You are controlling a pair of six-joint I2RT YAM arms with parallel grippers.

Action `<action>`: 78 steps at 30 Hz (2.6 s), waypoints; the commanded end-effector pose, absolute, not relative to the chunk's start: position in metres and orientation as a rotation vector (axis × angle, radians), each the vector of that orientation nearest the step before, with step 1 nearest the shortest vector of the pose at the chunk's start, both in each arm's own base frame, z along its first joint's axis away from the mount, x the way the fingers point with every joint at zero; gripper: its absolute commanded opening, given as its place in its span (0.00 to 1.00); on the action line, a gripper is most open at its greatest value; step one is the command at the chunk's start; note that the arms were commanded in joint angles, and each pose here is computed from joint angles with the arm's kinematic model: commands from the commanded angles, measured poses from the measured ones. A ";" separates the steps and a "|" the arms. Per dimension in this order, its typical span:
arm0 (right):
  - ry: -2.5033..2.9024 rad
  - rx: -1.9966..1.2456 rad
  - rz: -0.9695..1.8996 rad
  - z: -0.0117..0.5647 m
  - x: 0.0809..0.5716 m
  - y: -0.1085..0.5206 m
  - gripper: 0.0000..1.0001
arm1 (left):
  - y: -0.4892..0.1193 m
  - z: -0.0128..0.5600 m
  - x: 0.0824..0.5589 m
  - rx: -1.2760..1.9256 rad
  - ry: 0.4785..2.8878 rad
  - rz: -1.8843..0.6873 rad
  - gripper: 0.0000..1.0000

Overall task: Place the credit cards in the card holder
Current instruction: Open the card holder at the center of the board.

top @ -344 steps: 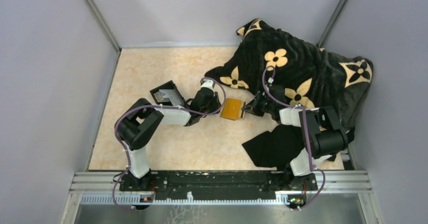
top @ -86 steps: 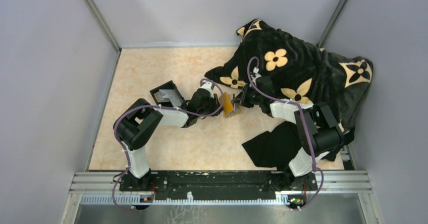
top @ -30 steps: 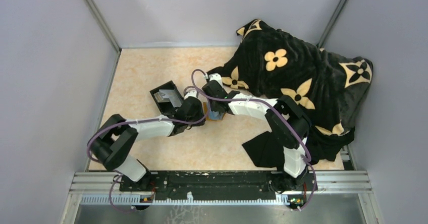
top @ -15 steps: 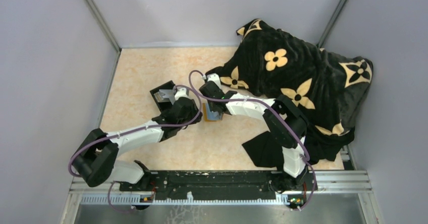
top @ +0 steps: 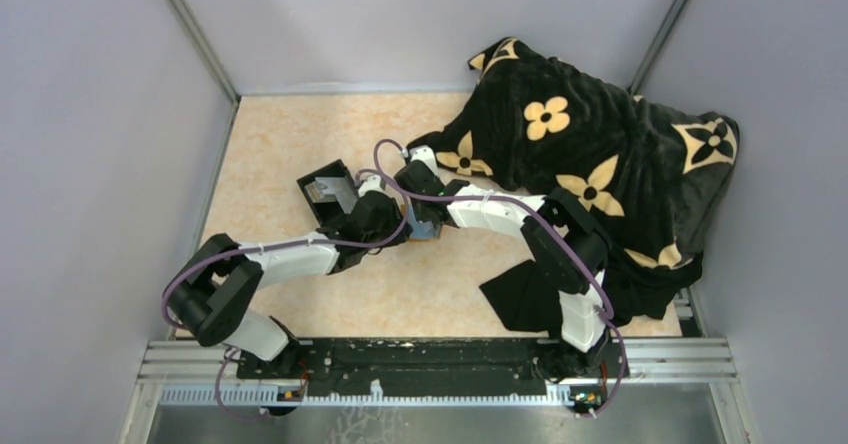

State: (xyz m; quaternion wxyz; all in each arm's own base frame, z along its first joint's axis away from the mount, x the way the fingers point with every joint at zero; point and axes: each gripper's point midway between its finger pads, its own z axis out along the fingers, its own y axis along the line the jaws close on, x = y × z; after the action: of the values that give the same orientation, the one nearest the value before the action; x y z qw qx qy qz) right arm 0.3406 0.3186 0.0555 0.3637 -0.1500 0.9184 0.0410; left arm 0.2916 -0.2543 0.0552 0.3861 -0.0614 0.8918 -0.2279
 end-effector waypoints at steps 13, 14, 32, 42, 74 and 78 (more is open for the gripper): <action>2.432 -0.443 0.208 0.051 0.315 0.330 0.00 | -0.275 0.022 0.299 -0.163 2.413 -0.521 0.31; 2.429 -0.441 0.211 0.052 0.314 0.330 0.00 | -0.273 0.019 0.298 -0.166 2.424 -0.505 0.31; 2.390 -0.332 0.270 0.076 0.322 0.312 0.02 | -0.256 -0.001 0.288 -0.231 2.482 -0.373 0.29; 2.365 -0.247 0.351 0.090 0.331 0.302 0.03 | -0.251 -0.006 0.285 -0.229 2.493 -0.344 0.29; 2.339 -0.322 0.497 0.107 0.318 0.311 0.01 | -0.246 -0.008 0.283 -0.217 2.498 -0.313 0.29; 2.339 -0.334 0.507 0.107 0.318 0.313 0.00 | -0.246 -0.007 0.283 -0.215 2.495 -0.311 0.29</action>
State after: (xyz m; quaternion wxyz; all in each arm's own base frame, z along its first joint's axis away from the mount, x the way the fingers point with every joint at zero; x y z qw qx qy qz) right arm 0.3102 0.3064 0.0760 0.3206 -0.1262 0.9236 0.1678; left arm 0.3094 -0.2754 0.0296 0.3509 -0.0991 0.9115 -0.1904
